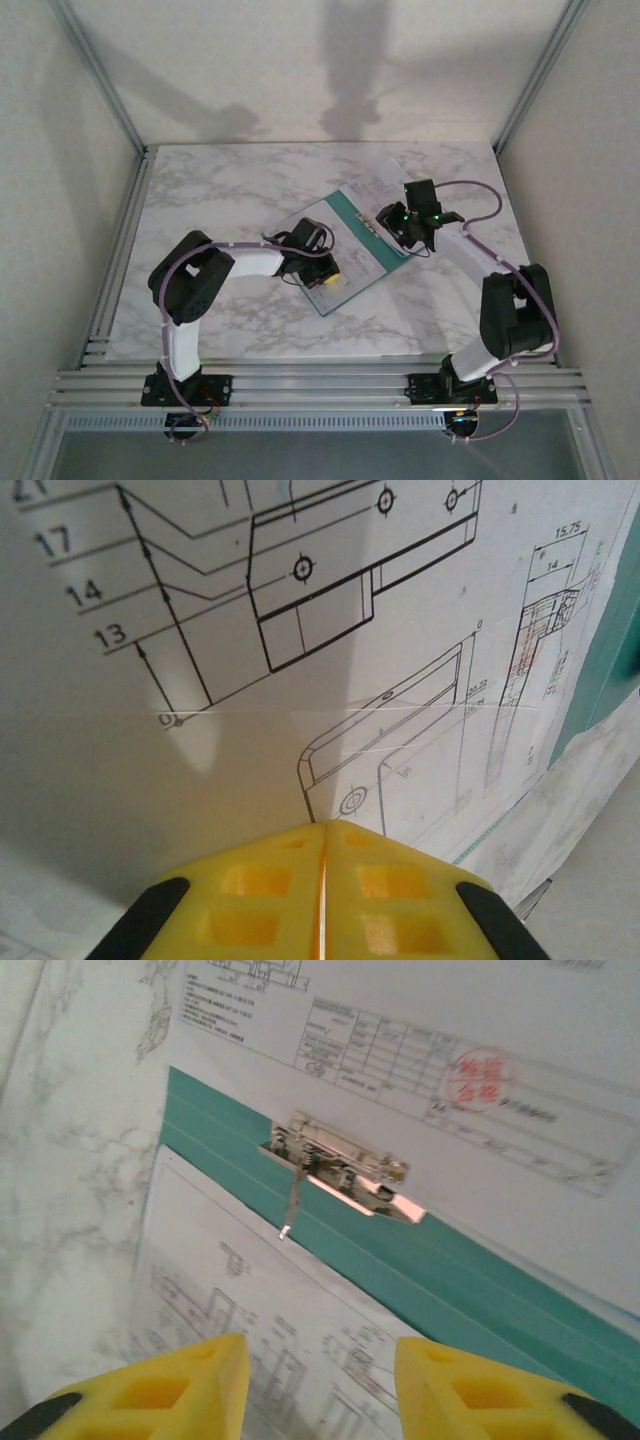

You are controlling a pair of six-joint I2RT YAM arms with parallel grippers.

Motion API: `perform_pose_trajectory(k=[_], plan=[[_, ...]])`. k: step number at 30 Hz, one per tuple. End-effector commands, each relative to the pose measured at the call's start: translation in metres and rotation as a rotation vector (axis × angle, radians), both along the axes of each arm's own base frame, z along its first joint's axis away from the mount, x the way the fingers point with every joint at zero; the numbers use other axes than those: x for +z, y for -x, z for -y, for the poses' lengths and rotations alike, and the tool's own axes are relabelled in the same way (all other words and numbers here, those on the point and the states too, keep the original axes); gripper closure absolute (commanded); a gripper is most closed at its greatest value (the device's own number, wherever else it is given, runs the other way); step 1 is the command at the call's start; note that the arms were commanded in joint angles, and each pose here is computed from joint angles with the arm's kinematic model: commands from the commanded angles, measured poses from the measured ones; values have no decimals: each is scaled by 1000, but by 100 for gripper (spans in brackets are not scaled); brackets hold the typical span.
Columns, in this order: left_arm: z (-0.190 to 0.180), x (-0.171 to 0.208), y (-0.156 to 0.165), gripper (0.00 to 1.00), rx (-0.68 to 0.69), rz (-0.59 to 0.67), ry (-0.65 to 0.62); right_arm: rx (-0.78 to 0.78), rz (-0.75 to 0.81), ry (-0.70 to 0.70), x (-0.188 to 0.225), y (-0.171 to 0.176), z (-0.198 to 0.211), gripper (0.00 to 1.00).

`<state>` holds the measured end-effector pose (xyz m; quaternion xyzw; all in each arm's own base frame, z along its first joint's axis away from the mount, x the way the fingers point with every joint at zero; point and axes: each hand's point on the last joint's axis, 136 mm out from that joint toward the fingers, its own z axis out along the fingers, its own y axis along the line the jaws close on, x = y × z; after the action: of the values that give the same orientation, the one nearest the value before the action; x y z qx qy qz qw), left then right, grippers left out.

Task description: Put the files into the folder

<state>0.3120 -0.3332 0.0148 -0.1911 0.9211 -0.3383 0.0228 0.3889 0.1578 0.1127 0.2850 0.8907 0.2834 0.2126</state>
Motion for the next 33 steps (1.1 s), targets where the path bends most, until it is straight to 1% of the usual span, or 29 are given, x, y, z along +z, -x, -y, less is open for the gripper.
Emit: perform_pose_trajectory(k=[1, 5, 10, 16, 28, 33], plan=[[-31, -48, 19, 92, 16, -78, -165, -20, 1, -187, -1, -15, -23, 58], [-32, -49, 19, 92, 15, -79, -167, -56, 2, -227, -7, -27, -22, 58], [-32, -48, 18, 92, 13, -75, -166, -67, -51, -227, -25, -32, -23, 60], [-32, -48, 18, 92, 18, -76, -168, -78, -93, -227, -39, -33, -23, 67], [-32, -47, 19, 92, 19, -73, -168, -97, -97, -221, -41, -37, -20, 82], [-31, -47, 20, 92, 16, -74, -171, -103, -99, -221, -43, -40, -20, 86]])
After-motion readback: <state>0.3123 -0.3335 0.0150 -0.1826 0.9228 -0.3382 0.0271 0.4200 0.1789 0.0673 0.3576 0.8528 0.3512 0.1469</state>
